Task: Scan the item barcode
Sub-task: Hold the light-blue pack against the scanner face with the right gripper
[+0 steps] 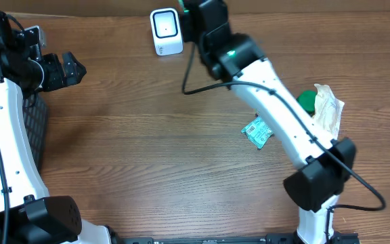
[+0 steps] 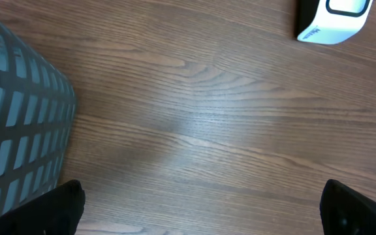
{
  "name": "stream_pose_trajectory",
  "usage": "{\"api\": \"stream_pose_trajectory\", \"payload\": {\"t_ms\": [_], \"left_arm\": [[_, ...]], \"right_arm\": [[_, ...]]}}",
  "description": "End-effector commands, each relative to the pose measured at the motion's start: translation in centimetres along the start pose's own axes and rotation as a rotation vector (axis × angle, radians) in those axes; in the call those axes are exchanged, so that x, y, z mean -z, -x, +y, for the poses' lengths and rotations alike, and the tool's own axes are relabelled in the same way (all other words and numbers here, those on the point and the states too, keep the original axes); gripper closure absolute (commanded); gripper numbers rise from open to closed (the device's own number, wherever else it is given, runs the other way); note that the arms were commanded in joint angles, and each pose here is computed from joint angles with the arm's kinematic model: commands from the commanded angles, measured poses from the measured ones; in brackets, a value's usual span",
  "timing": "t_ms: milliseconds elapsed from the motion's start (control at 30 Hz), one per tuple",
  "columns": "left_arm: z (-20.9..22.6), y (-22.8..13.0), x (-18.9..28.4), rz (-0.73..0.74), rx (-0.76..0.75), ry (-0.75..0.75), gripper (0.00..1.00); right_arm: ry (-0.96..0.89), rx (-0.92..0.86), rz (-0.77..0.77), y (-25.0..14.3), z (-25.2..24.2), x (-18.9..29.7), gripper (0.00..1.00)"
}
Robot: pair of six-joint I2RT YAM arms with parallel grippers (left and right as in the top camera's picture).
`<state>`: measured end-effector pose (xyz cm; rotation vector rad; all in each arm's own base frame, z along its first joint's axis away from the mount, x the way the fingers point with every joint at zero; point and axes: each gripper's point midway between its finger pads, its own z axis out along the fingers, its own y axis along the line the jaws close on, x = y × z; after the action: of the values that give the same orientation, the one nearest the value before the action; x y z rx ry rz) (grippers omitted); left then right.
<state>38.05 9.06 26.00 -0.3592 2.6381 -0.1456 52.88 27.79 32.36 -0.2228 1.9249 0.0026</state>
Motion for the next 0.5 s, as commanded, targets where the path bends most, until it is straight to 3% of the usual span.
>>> {"api": "stream_pose_trajectory", "payload": {"t_ms": [0,167,467], "left_arm": [[-0.4,0.1,-0.1,0.001,-0.02,-0.011,0.01],[-0.4,0.1,-0.1,0.001,-0.021,-0.011,0.0],[-0.4,0.1,-0.1,0.001,-0.021,-0.011,0.0]], "right_arm": [[-0.147,0.243,-0.027,-1.3,-0.7,-3.6,0.96],[-0.163,0.397,-0.122,-2.8,1.5,-8.3,0.96],[-0.044,0.676,-0.139,-9.0,6.0,-13.5,0.96]]}}
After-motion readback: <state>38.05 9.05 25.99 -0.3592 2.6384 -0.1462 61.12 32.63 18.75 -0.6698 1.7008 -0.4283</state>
